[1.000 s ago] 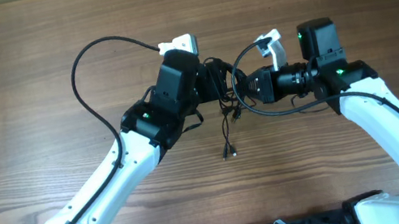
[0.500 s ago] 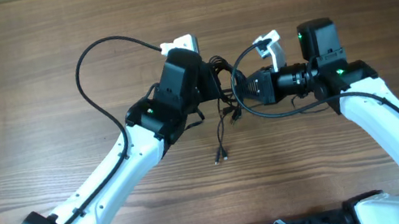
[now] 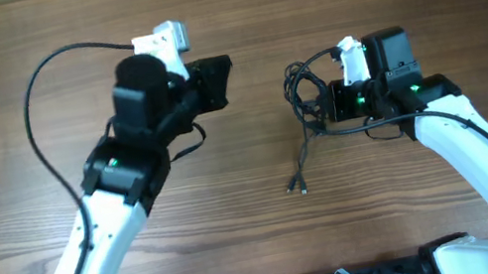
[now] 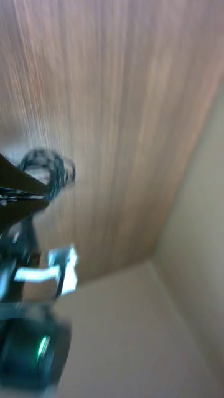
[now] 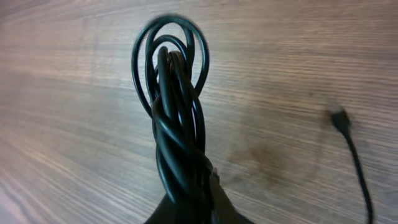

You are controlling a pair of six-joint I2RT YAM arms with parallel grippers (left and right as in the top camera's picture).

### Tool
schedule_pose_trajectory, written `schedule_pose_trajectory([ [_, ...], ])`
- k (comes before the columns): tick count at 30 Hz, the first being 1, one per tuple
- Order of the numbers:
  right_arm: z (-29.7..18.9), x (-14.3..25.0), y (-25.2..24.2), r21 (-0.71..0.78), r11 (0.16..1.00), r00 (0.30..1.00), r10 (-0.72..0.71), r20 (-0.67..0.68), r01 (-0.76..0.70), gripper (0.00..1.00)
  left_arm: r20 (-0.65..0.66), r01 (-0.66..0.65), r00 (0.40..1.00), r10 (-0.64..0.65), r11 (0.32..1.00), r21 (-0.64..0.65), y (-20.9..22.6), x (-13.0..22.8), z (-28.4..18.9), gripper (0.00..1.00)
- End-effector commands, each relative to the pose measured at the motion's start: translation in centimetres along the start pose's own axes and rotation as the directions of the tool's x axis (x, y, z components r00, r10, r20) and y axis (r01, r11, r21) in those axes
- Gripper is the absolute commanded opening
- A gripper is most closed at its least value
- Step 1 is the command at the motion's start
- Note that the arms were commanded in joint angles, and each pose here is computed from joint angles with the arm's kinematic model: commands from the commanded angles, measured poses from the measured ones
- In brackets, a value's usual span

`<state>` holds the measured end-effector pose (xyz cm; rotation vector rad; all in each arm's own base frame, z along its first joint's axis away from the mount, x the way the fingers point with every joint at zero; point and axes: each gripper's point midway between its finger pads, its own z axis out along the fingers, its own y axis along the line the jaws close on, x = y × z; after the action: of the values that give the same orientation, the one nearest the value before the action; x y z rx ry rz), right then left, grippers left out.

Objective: Untangle cables

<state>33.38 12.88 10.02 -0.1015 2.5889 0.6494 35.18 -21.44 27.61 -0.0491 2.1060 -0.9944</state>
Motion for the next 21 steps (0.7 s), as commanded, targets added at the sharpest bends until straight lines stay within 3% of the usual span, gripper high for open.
schedule_pose_trajectory([
  [1,-0.1,-0.4,0.6,-0.032,0.999,1.000,-0.016,0.013,0.016,0.04,-0.056,-0.017,0.998,0.021,0.997,0.080,-1.6,0.8,-0.7,0.09],
  [2,-0.2,-0.3,1.8,-0.095,0.993,0.998,-0.064,0.011,0.065,0.04,-0.082,-0.004,0.997,0.009,0.998,0.060,-1.1,1.4,-0.5,0.26],
  [4,-0.6,-0.4,4.1,-0.225,0.961,0.987,-0.157,0.033,0.161,0.04,-0.139,0.017,0.990,-0.014,1.000,0.023,-0.1,2.9,0.1,0.29],
  [8,-1.7,-0.8,7.3,-0.400,0.891,0.977,-0.198,0.081,0.214,0.04,-0.246,0.029,0.969,-0.032,0.999,-0.013,0.9,6.1,2.5,0.46],
  [12,-1.8,-0.7,7.6,-0.417,0.884,0.977,-0.197,0.079,0.212,0.04,-0.299,0.038,0.952,-0.058,0.997,-0.072,2.2,8.5,4.6,0.48],
  [16,-1.8,-0.6,7.6,-0.418,0.884,0.978,-0.196,0.074,0.209,0.04,-0.277,0.089,0.949,-0.148,0.973,-0.213,4.5,10.0,6.5,0.52],
  [21,-2.4,0.0,8.7,-0.484,0.841,0.970,-0.231,0.080,0.240,0.05,-0.260,0.098,0.953,-0.156,0.970,-0.225,5.1,10.0,7.6,0.48],
])
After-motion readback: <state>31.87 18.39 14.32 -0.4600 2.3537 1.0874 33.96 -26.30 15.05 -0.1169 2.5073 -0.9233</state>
